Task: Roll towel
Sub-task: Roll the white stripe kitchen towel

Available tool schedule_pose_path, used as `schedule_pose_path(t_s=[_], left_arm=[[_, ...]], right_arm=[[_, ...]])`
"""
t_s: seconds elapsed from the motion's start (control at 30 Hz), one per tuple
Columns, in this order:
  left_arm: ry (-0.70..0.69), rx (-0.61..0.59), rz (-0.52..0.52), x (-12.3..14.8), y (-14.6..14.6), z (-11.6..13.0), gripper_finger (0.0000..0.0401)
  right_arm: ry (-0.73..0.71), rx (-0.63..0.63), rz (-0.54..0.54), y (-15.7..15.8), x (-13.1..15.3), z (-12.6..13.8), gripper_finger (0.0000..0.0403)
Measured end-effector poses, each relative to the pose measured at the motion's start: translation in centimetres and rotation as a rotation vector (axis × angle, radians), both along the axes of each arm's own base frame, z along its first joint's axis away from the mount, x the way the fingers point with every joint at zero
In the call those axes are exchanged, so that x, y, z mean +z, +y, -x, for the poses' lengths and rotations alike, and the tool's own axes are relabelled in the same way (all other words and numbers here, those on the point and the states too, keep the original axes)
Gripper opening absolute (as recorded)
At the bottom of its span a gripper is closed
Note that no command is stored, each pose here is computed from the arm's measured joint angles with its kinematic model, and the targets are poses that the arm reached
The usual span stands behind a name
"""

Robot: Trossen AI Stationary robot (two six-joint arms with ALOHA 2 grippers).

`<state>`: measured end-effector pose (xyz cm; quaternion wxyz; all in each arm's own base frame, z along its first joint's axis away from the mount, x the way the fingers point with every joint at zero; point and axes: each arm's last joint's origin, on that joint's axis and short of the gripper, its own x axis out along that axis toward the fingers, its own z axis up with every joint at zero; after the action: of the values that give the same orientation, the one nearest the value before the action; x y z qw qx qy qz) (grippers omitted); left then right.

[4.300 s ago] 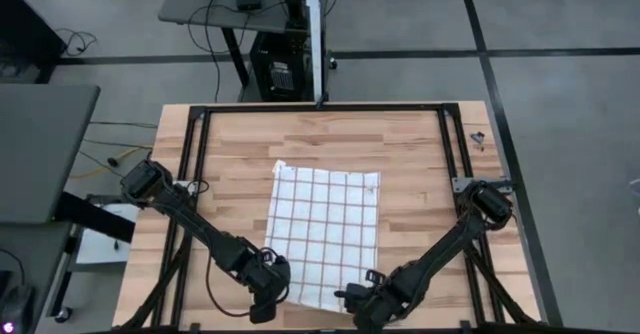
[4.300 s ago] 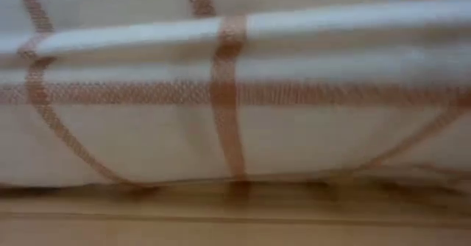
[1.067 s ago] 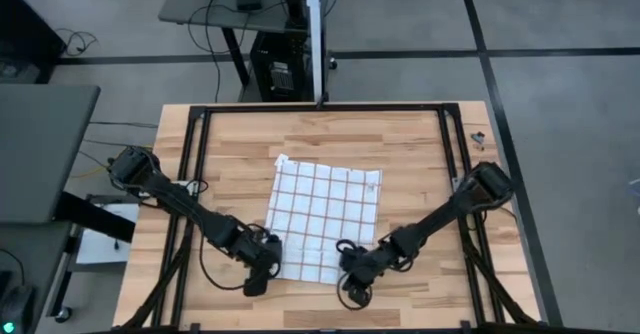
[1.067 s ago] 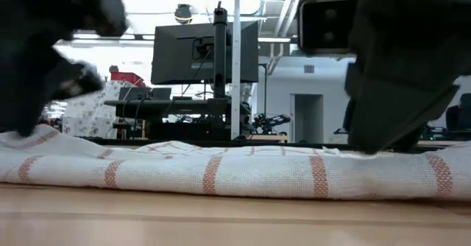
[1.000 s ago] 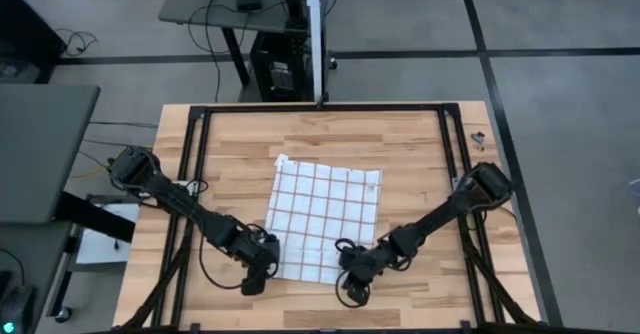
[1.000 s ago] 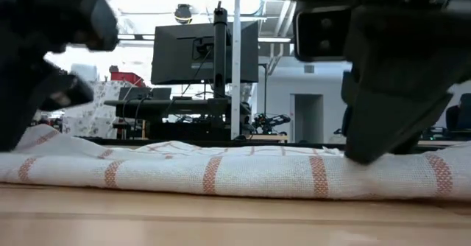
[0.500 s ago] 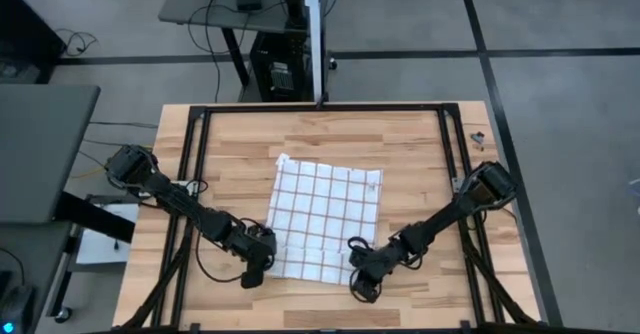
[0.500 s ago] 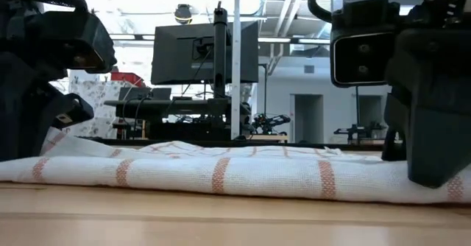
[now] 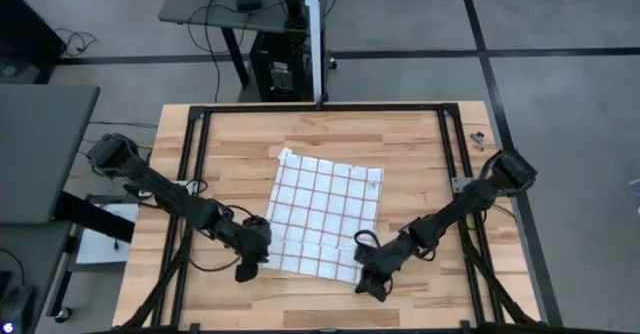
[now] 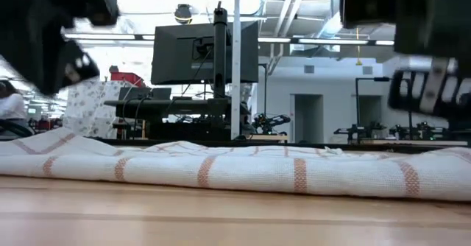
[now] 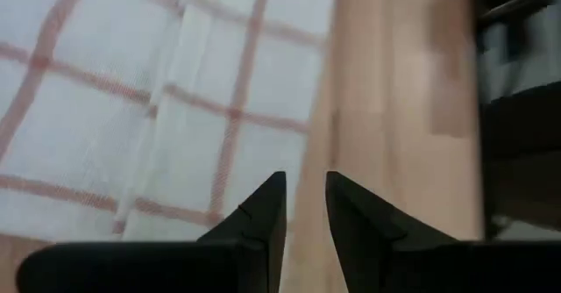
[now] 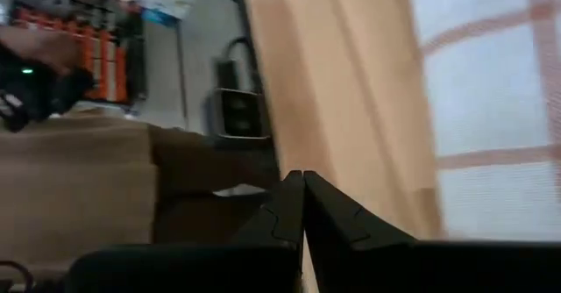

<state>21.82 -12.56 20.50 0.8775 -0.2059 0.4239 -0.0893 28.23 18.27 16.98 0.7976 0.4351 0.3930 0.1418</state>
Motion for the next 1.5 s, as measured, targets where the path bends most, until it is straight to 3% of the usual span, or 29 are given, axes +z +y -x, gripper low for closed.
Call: schedule_pose_path(t_s=[0.17, 0.27, 0.37, 0.5, 0.63, 0.73, 0.93, 1.03, 1.17, 1.33, 1.5], left_arm=[[-0.16, 0.03, 0.028, 1.8, 0.5, -0.6, 0.0067], [-0.16, 0.057, 0.033, 2.4, 1.6, -1.1, 0.007], [-0.099, 0.012, 0.014, 4.0, 2.4, -1.7, 0.0084], [-0.097, -0.037, -0.058, 8.5, 2.3, -2.0, 0.0118], [-0.125, -0.08, -0.211, 12.6, 0.5, -1.9, 0.0152], [-0.092, -0.1, -0.362, 13.5, -1.6, -1.8, 0.0167], [-0.032, -0.138, -0.57, 11.8, -5.9, -1.8, 0.018], [0.018, -0.144, -0.648, 9.8, -7.7, -1.6, 0.018], [0.069, -0.155, -0.76, 6.7, -10.1, -1.6, 0.018], [0.129, -0.2, -0.832, 2.6, -12.6, -2.1, 0.018], [0.179, -0.145, -0.867, -0.2, -13.4, -2.7, 0.018]], right_arm=[[-0.065, -0.079, -0.045, -0.6, 1.9, -0.2, 0.0], [-0.074, -0.145, -0.059, -2.1, 1.9, -1.1, 0.0006], [-0.22, -0.145, -0.062, -2.9, 4.0, -2.2, 0.0033], [-0.401, -0.132, -0.06, -3.1, 8.6, -3.0, 0.009], [-0.575, -0.073, 0.05, -2.0, 13.2, -3.5, 0.0153], [-0.564, -0.046, 0.253, -0.2, 15.6, -3.2, 0.019], [-0.333, -0.066, 0.861, 2.1, 16.0, 0.0, 0.0206], [-0.253, -0.151, 1.039, 2.7, 14.9, 2.1, 0.0204], [-0.18, -0.169, 1.083, 3.9, 12.2, 3.0, 0.0203], [-0.124, -0.127, 1.137, 6.1, 7.7, 1.7, 0.0203], [-0.109, -0.176, 1.086, 7.8, 4.2, 0.1, 0.0203]])
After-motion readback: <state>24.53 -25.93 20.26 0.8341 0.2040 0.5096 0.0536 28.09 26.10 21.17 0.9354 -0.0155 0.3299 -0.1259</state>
